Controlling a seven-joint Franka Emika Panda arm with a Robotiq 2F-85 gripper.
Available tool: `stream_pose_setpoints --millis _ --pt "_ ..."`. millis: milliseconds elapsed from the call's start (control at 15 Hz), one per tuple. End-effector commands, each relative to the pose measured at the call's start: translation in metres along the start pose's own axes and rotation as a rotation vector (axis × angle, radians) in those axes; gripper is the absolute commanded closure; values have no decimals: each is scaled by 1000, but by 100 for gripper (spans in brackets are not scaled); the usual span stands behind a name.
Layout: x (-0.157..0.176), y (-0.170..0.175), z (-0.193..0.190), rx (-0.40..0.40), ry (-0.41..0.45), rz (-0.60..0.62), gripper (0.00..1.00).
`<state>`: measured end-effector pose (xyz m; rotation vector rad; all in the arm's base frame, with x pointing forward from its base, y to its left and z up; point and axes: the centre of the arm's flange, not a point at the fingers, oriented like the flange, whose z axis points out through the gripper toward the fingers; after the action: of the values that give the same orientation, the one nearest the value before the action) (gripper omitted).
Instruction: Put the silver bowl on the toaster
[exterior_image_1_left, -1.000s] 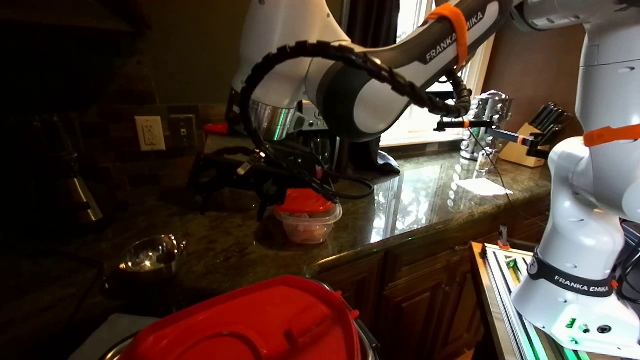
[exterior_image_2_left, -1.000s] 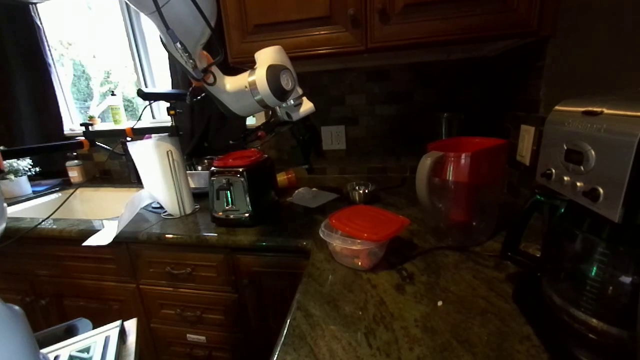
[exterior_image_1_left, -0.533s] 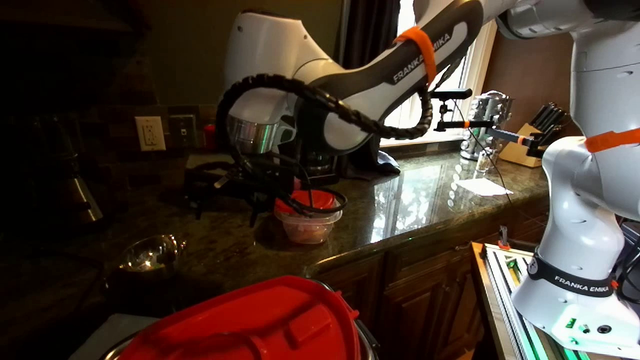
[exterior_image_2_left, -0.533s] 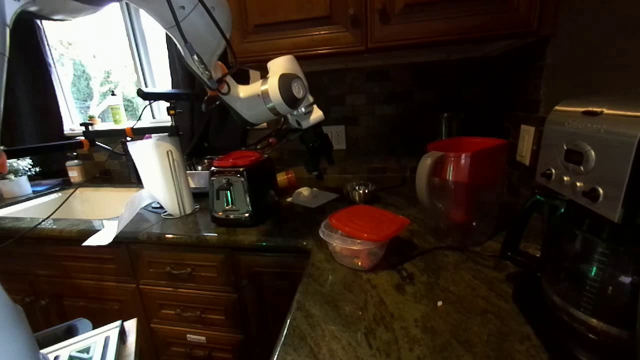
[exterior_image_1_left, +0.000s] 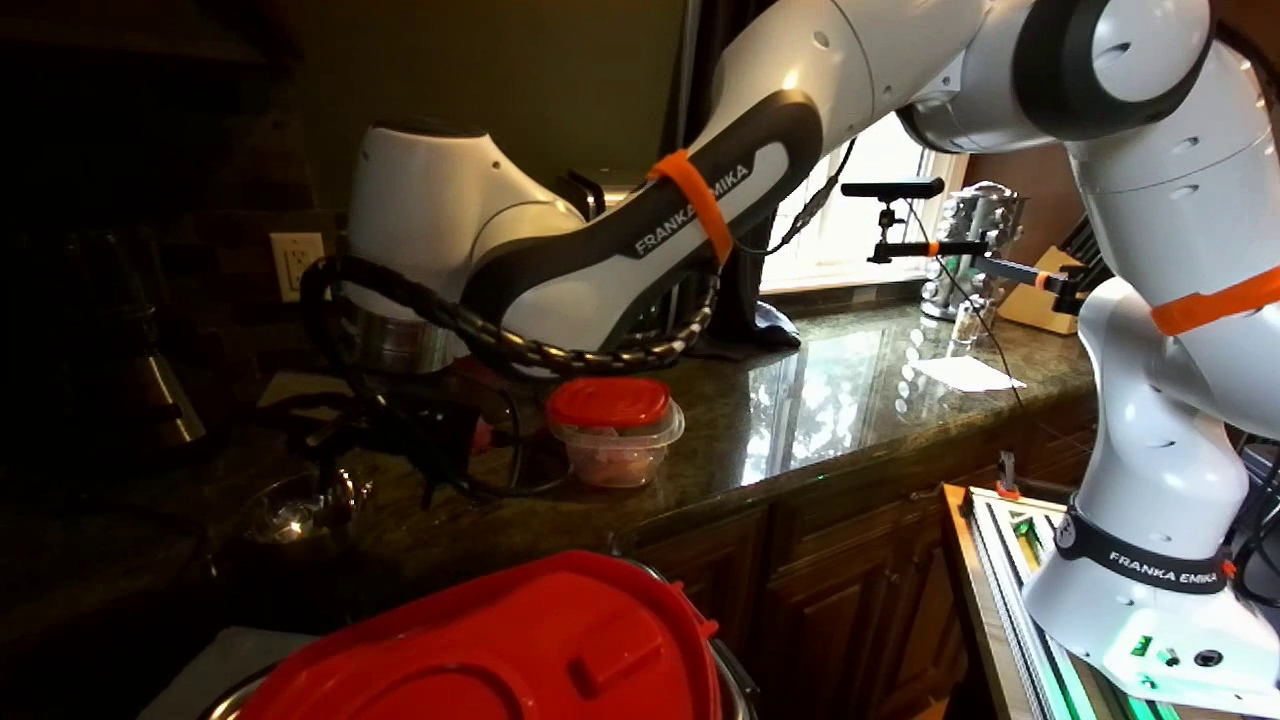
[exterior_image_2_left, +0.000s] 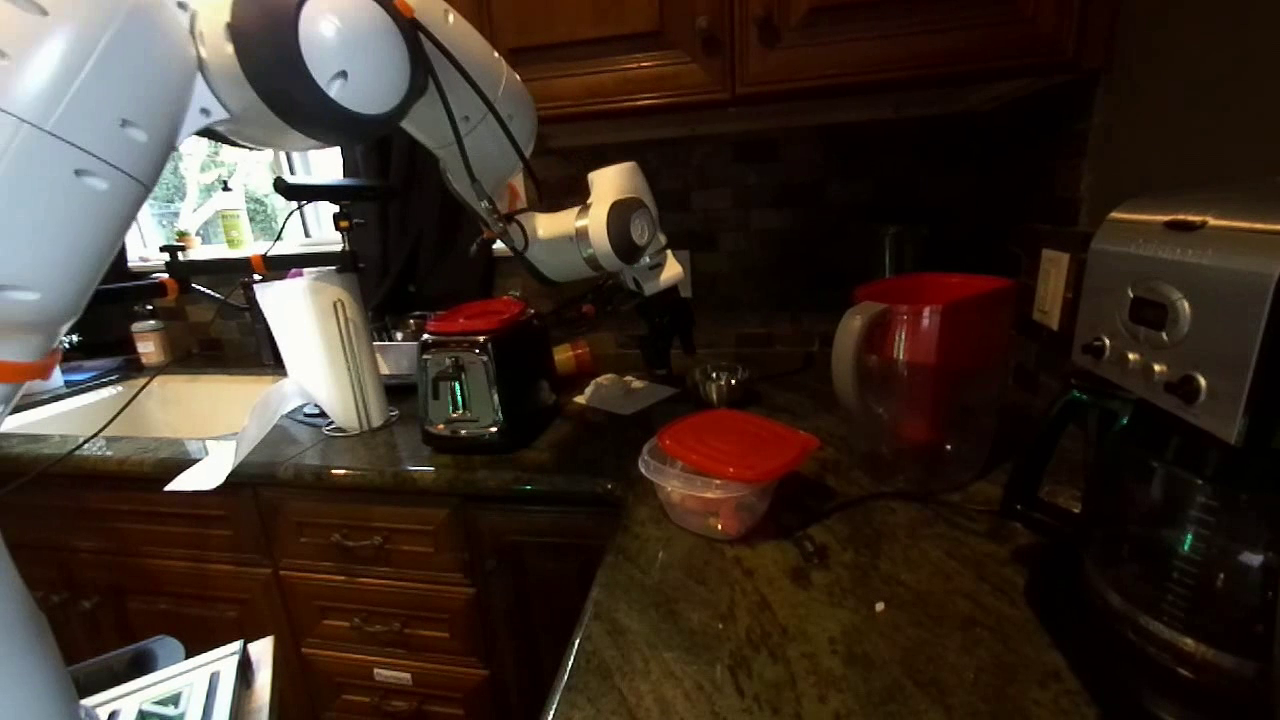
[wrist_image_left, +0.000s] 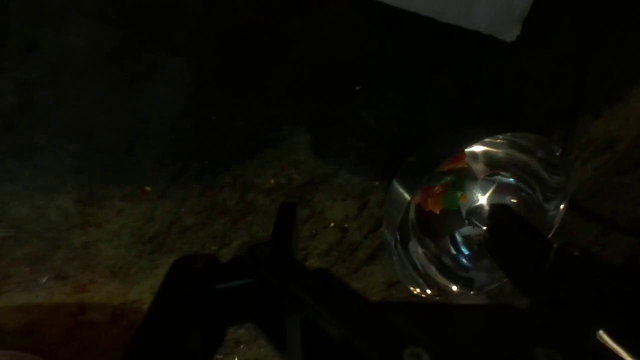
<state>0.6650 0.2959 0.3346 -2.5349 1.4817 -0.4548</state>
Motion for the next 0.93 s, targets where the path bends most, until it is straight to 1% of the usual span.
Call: stream_pose_setpoints --millis 0,67,133,200,267,333,467,667,733,800,867 --pt "3 -33 29 -32 11 53 14" --pt "5 -35 34 -45 17 70 15" --pt "6 -35 39 -74 22 87 23" --pt "8 -36 43 -96 33 98 20" --pt "8 -36 47 -116 40 104 40" --pt "8 -36 50 -130 44 110 49" --pt "8 -38 54 -141 53 123 65" --pt "6 -42 57 -137 60 136 89" --pt "6 -44 57 -134 61 141 95" --pt "5 -45 56 -128 62 147 99" --pt "5 -46 54 -123 67 149 100"
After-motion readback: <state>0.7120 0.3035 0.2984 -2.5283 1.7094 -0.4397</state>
